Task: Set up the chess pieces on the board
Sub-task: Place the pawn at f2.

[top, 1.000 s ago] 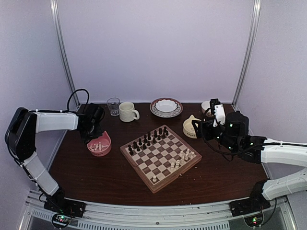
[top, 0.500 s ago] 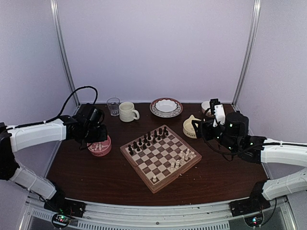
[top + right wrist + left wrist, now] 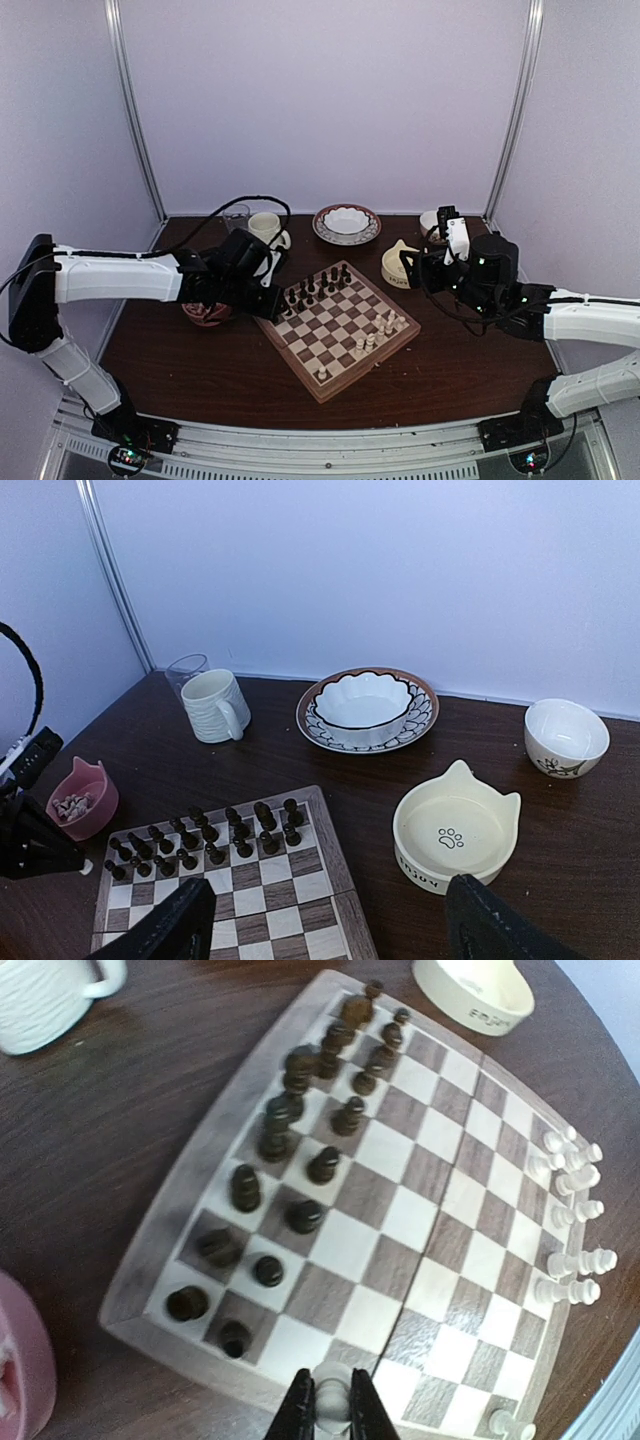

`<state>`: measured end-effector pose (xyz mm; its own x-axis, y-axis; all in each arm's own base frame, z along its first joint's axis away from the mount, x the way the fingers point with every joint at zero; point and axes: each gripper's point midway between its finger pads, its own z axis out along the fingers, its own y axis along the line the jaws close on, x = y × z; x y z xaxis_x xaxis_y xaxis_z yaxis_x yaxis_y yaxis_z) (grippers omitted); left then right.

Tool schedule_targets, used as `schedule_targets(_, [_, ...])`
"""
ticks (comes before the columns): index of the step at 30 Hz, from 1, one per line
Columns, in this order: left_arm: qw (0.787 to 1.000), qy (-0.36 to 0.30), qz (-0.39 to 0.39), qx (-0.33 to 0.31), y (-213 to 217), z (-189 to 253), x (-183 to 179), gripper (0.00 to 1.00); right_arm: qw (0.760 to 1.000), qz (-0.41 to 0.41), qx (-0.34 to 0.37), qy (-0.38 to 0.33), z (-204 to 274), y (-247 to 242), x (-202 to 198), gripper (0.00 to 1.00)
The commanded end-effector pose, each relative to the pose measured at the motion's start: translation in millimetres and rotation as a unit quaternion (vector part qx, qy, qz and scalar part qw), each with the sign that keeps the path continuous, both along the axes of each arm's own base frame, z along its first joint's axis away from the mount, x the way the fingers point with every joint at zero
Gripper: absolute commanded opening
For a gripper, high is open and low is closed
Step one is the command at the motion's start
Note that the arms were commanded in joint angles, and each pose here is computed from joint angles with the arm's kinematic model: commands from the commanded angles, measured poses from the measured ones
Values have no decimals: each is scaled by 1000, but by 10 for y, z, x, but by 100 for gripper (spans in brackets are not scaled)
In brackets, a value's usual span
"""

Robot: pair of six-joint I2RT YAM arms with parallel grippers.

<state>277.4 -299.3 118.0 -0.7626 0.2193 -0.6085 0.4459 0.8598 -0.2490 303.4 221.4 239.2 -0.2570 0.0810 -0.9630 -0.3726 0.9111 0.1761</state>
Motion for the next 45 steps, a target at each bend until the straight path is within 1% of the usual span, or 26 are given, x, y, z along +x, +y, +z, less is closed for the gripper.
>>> schedule_targets(1, [993,-35,-106,-26,-605,147,-33,0,1000,1,4,-6,34,-9,-1,83])
schedule_targets(5, [987,-48,-154,-10,-878,87,-69,0,1000,1,4,-6,33,-9,0,82])
schedule_targets(8, [982,-46,-186,-8,-1028,25,-80,0,1000,2,5,-6,34,-6,0,82])
schedule_targets(10, [974,-42,-221,-5,-1119,-47,-114,0,1000,3,4,-6,31,-4,-2,83])
schedule_targets(16, [968,-32,-248,12,-1252,-184,-74,0,1000,3,4,-7,39,-4,-3,82])
schedule_targets(21, [958,-20,-285,2,-1399,-275,-126,0,1000,3,3,-6,31,-6,-5,83])
schedule_targets(25, [953,-22,-301,3,-1493,-325,-131,0,1000,3,4,-7,36,-8,-7,82])
schedule_targets(34, [949,-20,-315,6,-1648,-372,-161,0,1000,-7,9,-13,68,-65,-18,83])
schedule_targets(39, [949,-34,-313,31,-1727,-418,-167,0,1000,-9,13,-17,88,-86,-30,83])
schedule_targets(45, [947,-34,-317,40,-1798,-454,-177,0,1000,-9,13,-18,92,-87,-32,83])
